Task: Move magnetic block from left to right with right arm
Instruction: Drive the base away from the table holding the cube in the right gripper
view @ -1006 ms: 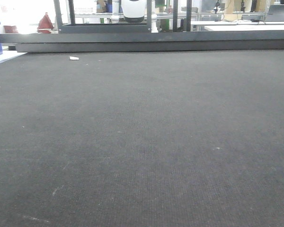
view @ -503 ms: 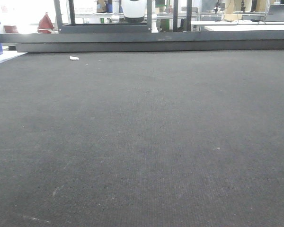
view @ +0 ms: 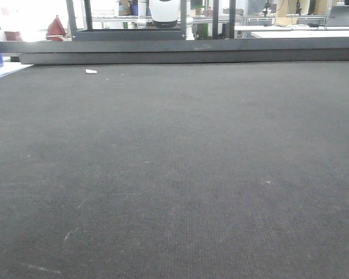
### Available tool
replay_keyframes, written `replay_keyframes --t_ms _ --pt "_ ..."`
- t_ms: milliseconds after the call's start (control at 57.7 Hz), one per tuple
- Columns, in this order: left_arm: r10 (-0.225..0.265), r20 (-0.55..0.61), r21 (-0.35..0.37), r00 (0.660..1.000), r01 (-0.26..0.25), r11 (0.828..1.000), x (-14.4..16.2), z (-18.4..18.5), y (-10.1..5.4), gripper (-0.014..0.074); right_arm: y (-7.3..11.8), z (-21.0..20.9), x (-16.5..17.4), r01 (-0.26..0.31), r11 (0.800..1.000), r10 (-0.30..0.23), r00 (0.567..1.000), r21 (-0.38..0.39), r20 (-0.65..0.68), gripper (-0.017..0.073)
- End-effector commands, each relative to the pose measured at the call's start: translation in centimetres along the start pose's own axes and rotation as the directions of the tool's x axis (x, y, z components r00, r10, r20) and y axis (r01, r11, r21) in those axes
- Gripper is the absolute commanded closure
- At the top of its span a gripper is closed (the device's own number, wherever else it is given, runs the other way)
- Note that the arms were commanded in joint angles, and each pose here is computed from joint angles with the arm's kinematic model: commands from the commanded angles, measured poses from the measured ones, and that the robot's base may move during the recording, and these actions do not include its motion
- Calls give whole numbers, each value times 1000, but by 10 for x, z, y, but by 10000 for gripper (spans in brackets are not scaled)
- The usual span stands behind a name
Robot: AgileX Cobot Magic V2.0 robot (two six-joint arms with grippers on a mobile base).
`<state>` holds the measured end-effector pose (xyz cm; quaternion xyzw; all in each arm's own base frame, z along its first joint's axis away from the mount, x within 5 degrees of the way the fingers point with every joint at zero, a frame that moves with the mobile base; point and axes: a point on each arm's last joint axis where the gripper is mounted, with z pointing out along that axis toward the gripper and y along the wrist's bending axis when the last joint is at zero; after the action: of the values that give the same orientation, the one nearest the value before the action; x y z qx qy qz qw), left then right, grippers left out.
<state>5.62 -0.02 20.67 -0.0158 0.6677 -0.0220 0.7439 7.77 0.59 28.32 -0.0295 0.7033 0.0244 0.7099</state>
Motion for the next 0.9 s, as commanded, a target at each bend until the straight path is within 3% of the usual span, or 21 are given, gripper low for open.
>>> replay_keyframes --t_ms 0,884 --pt "-6 89 3 996 5 1000 -6 -1 0 720 0 -1 -18 15 1000 -16 993 7 116 213" --pt "-6 89 3 996 5 1000 -6 -1 0 720 0 -1 -18 15 1000 -16 993 7 116 213"
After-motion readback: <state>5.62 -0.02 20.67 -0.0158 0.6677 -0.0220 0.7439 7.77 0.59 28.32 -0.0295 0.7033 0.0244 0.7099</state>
